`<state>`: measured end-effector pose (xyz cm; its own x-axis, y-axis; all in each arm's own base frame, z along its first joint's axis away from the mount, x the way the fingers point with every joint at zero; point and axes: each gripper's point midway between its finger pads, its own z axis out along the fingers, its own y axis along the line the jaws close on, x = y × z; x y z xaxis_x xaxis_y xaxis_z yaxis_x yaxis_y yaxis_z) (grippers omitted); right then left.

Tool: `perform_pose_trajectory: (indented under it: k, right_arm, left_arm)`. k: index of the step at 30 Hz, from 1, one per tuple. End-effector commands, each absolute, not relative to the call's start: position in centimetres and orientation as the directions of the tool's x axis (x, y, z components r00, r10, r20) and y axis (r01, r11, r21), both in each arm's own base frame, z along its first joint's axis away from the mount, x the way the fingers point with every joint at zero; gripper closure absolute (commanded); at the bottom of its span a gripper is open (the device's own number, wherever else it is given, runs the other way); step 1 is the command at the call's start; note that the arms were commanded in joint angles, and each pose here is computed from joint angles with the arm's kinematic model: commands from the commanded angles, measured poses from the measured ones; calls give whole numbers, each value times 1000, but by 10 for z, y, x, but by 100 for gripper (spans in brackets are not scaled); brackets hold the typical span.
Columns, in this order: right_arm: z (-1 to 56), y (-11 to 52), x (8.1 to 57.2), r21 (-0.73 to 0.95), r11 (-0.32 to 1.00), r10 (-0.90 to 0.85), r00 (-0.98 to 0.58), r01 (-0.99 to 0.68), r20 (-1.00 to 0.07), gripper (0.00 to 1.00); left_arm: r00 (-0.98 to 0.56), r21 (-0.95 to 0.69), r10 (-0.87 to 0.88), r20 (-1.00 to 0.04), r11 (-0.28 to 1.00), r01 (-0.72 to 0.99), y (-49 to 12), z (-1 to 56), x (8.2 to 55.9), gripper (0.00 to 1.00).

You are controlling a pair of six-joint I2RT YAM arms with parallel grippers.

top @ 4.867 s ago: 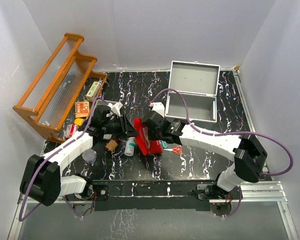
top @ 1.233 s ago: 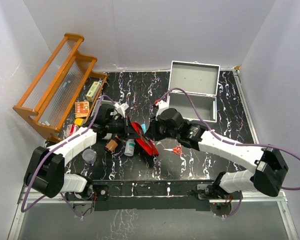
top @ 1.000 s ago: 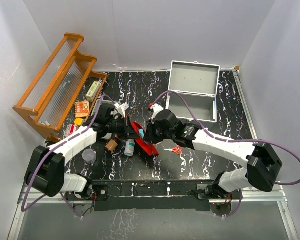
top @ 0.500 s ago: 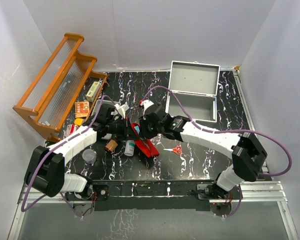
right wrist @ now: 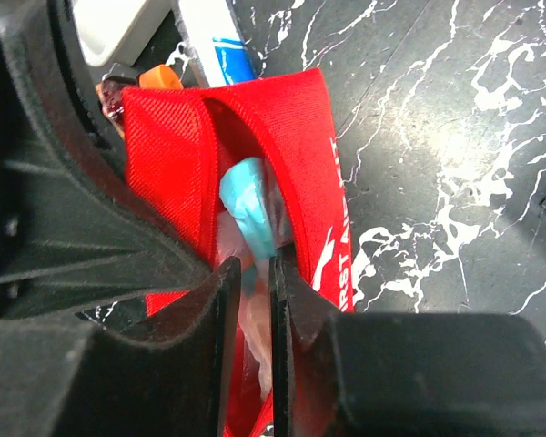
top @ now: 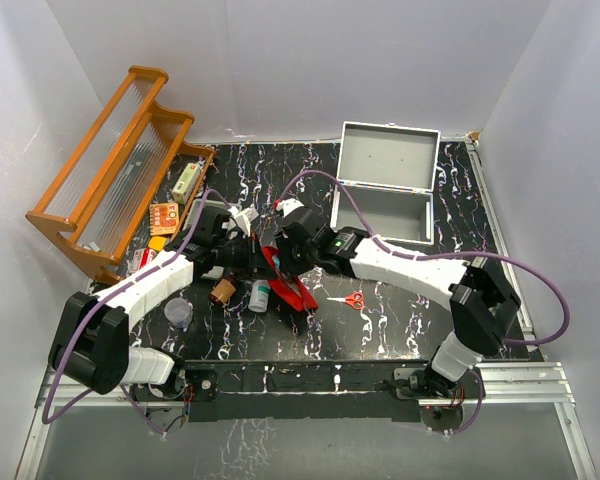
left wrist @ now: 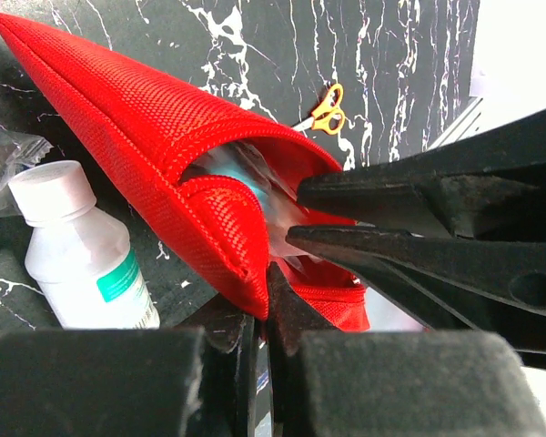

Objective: Organize the medicine kit

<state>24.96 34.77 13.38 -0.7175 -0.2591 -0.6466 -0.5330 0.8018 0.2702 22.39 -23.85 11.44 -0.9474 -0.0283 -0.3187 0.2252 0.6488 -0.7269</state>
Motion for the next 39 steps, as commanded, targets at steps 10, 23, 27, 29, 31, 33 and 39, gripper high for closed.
perform_pose_trajectory:
  k: [10,23,27,29,31,33,39]
  right_arm:
    - [173,356,272,282,829,-147,-676,-482,-722,79]
    - [195,267,257,308,911,100,-580,-272,-808,62]
    - [165,227,249,257,959,135,-600,-122,-789,49]
    - [148,214,243,226,971,133,-621,-73,-772,47]
    - [133,205,238,204,979,135,-643,-33,-754,45]
    - [117,197,234,189,982,144,-668,5,-730,44]
    - [73,180,232,140,986,157,-739,85,-655,43]
  left_arm:
    - [-928,-721,-18,-373,635,278,-240,133,227,100]
    - [-903,-723,4,-429,598,346,-245,149,230,100]
    - [-891,-722,6,-453,584,371,-247,159,231,100]
    - [-892,-729,2,-453,575,372,-248,165,231,100]
    - [-891,-741,-2,-453,557,376,-250,174,230,100]
    - [-892,-745,-6,-451,553,373,-251,181,230,100]
    - [-884,-742,-5,-467,547,389,-250,194,229,100]
